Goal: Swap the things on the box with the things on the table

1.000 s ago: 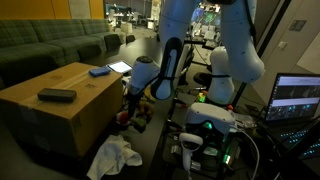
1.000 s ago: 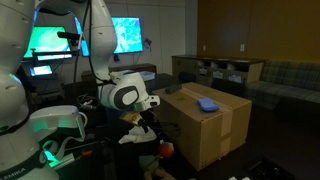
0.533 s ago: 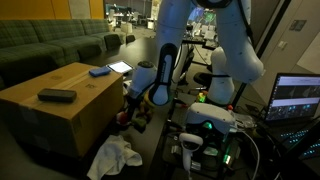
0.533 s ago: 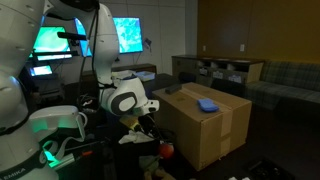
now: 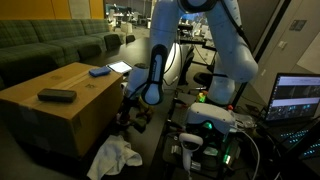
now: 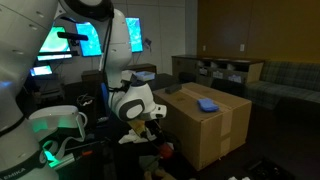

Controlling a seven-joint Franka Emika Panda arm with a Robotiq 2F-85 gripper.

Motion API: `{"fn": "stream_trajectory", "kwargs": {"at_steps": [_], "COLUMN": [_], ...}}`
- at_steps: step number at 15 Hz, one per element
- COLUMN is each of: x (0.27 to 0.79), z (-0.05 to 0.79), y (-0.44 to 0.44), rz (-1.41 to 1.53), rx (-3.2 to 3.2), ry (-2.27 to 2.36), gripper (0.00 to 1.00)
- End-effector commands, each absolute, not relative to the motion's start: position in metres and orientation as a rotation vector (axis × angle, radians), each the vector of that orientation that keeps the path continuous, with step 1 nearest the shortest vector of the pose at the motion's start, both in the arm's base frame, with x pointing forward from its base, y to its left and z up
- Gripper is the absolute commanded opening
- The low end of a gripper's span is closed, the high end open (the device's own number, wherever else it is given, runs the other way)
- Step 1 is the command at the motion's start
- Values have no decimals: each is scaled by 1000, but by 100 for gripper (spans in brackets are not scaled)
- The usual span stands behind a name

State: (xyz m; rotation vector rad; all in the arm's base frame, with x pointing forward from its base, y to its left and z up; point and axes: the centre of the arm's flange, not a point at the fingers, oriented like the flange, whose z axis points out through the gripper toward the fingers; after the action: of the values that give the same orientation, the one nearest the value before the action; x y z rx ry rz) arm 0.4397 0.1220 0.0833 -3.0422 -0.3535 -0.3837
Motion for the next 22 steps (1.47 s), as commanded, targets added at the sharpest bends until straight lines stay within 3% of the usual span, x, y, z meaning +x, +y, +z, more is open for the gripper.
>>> {"fn": "stream_trajectory", "kwargs": {"at_steps": [1, 10, 11, 13, 16, 22], "x": [462, 461, 460, 466, 475, 471], "z": [60, 30, 27, 27, 25, 29], "y": [113, 101, 102, 95, 82, 85], "rz": [-395, -306, -306, -312, -314, -278], "rx": [-3008, -3053, -3060, -3071, -3094, -3117], "ry": [-338, -336, -338, -332, -319, -318], "gripper": [100, 100, 77, 68, 42, 1]}}
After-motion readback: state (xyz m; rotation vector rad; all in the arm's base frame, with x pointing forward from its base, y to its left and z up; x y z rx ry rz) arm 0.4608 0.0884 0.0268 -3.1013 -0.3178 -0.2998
